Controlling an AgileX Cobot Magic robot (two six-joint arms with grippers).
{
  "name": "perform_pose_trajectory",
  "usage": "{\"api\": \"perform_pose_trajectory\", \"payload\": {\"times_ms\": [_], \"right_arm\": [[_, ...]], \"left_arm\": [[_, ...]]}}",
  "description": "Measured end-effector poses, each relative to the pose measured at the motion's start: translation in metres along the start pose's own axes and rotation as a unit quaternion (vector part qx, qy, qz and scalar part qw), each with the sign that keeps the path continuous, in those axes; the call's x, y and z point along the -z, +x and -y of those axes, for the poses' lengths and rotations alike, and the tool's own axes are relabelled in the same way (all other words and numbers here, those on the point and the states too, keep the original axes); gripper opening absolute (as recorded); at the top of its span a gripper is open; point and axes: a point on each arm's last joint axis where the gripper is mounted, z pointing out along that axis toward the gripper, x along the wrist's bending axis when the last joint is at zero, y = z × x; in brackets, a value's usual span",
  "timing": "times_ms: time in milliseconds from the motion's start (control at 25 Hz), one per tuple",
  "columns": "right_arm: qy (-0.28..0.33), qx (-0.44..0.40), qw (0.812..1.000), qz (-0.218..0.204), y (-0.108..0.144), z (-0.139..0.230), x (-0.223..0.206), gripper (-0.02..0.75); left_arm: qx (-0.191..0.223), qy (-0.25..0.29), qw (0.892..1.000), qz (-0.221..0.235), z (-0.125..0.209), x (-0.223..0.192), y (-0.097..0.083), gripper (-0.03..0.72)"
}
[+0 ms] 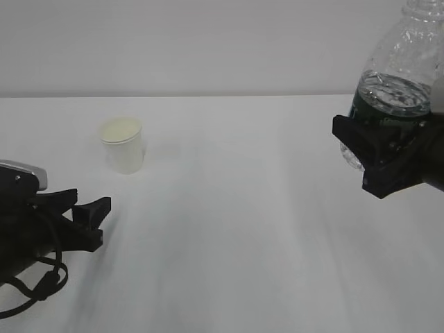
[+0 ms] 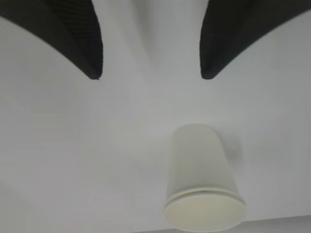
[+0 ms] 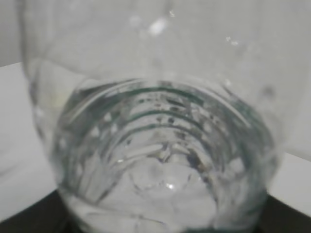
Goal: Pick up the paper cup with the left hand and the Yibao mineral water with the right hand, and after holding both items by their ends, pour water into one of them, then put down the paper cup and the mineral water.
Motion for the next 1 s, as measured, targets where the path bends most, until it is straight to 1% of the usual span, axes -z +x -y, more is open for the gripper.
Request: {"api": "perform_pose_trajectory", "payload": {"times_ms": [120, 200, 400, 480, 760, 920, 1000], "right_arm": [[0.000, 0.000, 1.000, 0.000, 0.000, 0.000, 0.000, 0.435], [0.000, -0.001, 1.000, 0.000, 0.000, 0.000, 0.000, 0.435], [0.000, -0.001, 1.000, 0.000, 0.000, 0.000, 0.000, 0.435], [0.000, -0.001, 1.000, 0.000, 0.000, 0.000, 0.000, 0.435], [0.000, -0.002, 1.000, 0.000, 0.000, 0.000, 0.000, 0.435], [0.000, -0.002, 1.000, 0.000, 0.000, 0.000, 0.000, 0.435], [0.000, -0.002, 1.000, 0.000, 0.000, 0.000, 0.000, 0.435]], "left_arm": [[0.000, -0.010, 1.000, -0.003, -0.005, -0.005, 0.008, 0.464], [-0.003, -0.021, 1.000, -0.001, -0.010, -0.010, 0.014, 0.485], [-0.017, -0.033, 0.999, 0.008, -0.024, -0.025, 0.027, 0.603], [-0.018, -0.040, 0.999, 0.003, -0.029, -0.030, 0.032, 0.622], [-0.022, -0.028, 0.999, 0.001, -0.033, -0.040, 0.035, 0.631], [-0.025, -0.016, 1.000, 0.008, -0.024, -0.049, 0.035, 0.631], [-0.024, -0.022, 0.999, 0.014, -0.018, -0.052, 0.034, 0.631]]}}
